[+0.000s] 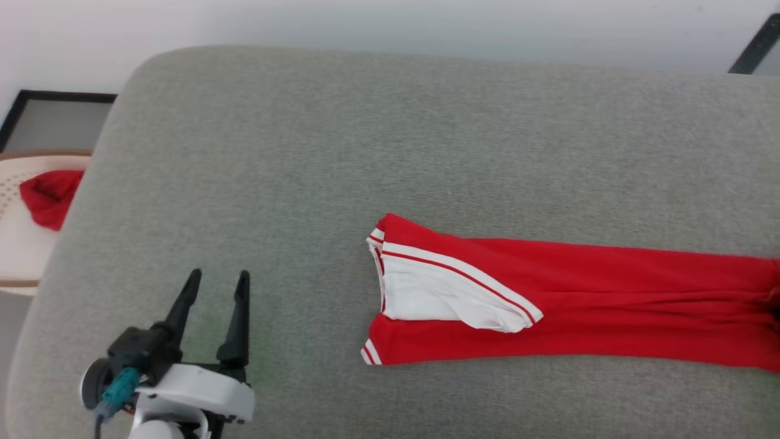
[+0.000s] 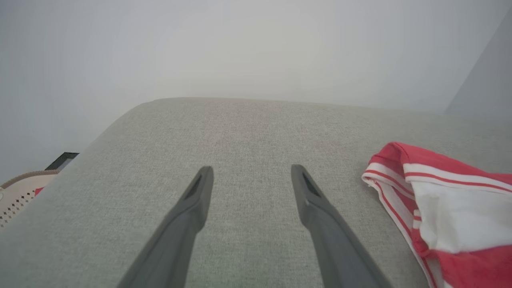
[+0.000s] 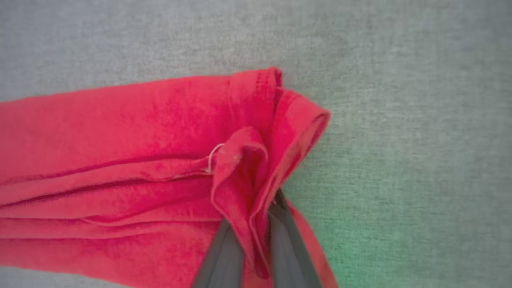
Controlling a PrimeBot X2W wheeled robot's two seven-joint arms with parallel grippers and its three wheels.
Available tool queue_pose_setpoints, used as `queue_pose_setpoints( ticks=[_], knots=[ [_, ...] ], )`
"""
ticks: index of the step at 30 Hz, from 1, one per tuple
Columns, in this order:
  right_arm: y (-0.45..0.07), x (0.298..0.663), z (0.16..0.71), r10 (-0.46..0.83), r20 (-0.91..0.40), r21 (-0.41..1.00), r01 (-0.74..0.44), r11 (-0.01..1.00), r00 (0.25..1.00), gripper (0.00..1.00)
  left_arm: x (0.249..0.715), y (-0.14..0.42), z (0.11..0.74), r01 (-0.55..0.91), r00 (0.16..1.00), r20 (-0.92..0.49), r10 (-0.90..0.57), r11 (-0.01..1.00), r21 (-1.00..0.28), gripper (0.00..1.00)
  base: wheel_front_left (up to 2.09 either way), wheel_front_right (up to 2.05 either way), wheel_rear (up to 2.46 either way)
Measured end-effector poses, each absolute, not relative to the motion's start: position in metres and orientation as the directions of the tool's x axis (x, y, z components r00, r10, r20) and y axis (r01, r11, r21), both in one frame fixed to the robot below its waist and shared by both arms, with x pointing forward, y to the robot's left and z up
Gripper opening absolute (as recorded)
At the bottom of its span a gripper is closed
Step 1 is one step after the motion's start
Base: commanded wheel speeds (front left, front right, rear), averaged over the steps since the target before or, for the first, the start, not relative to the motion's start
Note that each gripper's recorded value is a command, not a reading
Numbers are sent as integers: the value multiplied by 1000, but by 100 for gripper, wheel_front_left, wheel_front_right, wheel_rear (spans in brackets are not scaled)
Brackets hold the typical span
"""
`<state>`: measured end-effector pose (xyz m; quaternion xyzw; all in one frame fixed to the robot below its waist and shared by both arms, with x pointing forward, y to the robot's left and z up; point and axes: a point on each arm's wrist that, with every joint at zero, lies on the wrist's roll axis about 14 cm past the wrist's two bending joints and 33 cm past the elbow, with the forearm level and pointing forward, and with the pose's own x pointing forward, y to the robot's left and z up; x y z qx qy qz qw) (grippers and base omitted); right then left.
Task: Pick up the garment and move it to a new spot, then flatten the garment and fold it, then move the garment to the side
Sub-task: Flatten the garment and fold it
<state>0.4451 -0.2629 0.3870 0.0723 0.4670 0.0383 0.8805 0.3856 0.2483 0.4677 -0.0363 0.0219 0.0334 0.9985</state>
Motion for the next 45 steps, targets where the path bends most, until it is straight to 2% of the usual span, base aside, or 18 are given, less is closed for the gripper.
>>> queue_pose_setpoints(
  ticks=[3, 9, 14, 17, 21, 25, 34, 39, 45],
  knots=[
    [-288, 446, 395, 79, -783, 151, 65, 986, 617, 0, 388, 248, 464, -71, 996, -51, 67, 994, -85, 100, 0, 0, 0],
    [-373, 438, 427, -134, -697, 56, 239, 969, 705, 0, 395, 241, 460, -60, 997, -53, 54, 993, -105, 100, 0, 0, 0],
    [-436, 421, 455, -303, -618, -29, 364, 931, 726, 0, 401, 238, 460, -47, 998, -50, 42, 993, -104, 100, 0, 0, 0],
    [-451, 411, 460, -345, -602, -44, 401, 915, 721, 0, 403, 239, 463, -46, 998, -40, 42, 995, -88, 100, 0, 0, 0],
    [-445, 410, 464, -327, -583, 0, 403, 915, 743, 0, 404, 234, 463, -27, 999, -40, 24, 996, -80, 100, 0, 0, 0],
    [-420, 411, 460, -264, -593, 13, 337, 941, 761, 0, 403, 228, 467, -7, 1000, -29, 5, 997, -71, 100, 0, 0, 0],
    [-305, 424, 477, 44, -567, 74, -3, 997, 822, 0, 397, 222, 483, 13, 1000, 15, -12, 997, -75, 100, 0, 0, 0],
    [-233, 425, 487, 235, -545, 128, -197, 972, 805, 0, 392, 222, 484, 12, 1000, 17, -10, 997, -77, 100, 0, 0, 0],
    [-175, 423, 484, 372, -542, 156, -345, 925, 753, 0, 386, 226, 485, -2, 1000, 16, 3, 997, -79, 100, 0, 0, 0]
  ],
)
